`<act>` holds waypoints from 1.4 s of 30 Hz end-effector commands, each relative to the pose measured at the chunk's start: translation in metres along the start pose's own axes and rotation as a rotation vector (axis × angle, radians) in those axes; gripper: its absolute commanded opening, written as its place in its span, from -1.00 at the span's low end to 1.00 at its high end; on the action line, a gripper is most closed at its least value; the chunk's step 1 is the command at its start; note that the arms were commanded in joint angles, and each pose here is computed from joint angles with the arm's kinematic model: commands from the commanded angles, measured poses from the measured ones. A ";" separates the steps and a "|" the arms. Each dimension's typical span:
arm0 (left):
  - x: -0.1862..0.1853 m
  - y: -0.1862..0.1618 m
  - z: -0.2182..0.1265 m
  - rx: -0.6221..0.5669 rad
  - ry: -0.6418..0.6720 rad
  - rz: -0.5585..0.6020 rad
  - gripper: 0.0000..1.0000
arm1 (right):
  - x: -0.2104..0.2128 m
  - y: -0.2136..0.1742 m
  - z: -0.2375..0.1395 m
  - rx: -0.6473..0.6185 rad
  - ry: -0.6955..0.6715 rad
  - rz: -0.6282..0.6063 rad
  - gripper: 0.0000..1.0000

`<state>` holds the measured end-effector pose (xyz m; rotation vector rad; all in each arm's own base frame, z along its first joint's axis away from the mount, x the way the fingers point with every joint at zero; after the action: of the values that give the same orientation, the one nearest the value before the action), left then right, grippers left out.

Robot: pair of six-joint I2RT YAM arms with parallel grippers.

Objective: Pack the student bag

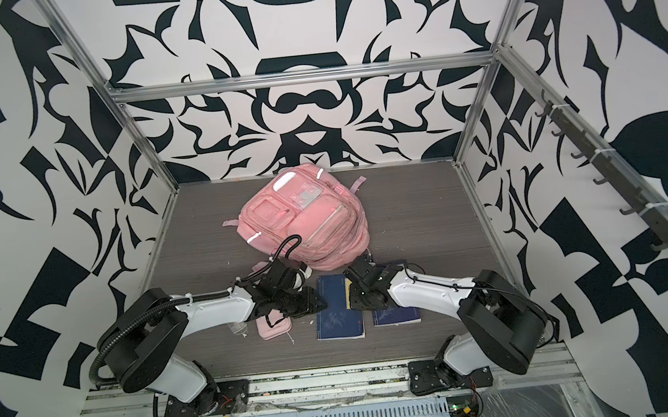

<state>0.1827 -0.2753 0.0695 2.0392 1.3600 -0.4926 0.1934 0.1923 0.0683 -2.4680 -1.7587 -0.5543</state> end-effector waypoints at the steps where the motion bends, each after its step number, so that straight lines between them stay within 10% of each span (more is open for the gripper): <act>1: -0.051 0.016 -0.013 -0.064 -0.224 0.142 -0.28 | 0.001 -0.016 0.014 0.078 -0.006 -0.020 -0.73; 26: -0.060 0.022 -0.022 -0.115 -0.239 0.176 -0.37 | 0.003 -0.020 0.018 0.097 -0.013 -0.040 -0.70; 42: -0.061 0.035 -0.046 -0.158 -0.279 0.189 -1.00 | 0.031 0.007 -0.059 -0.084 0.170 -0.056 -0.29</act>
<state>0.1792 -0.2899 0.1161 1.9500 1.1159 -0.5402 0.1889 0.1999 0.0983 -2.3916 -1.7899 -0.6747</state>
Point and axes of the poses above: each gripper's point midway between its finger pads, its own z axis out along the fingers, its own x axis along the line the jaws close on, y = z × x, the point moved 5 cm from there along -z, back along the fingers, and after that the axes turned 14 degrees about z, right-handed, at the moved point
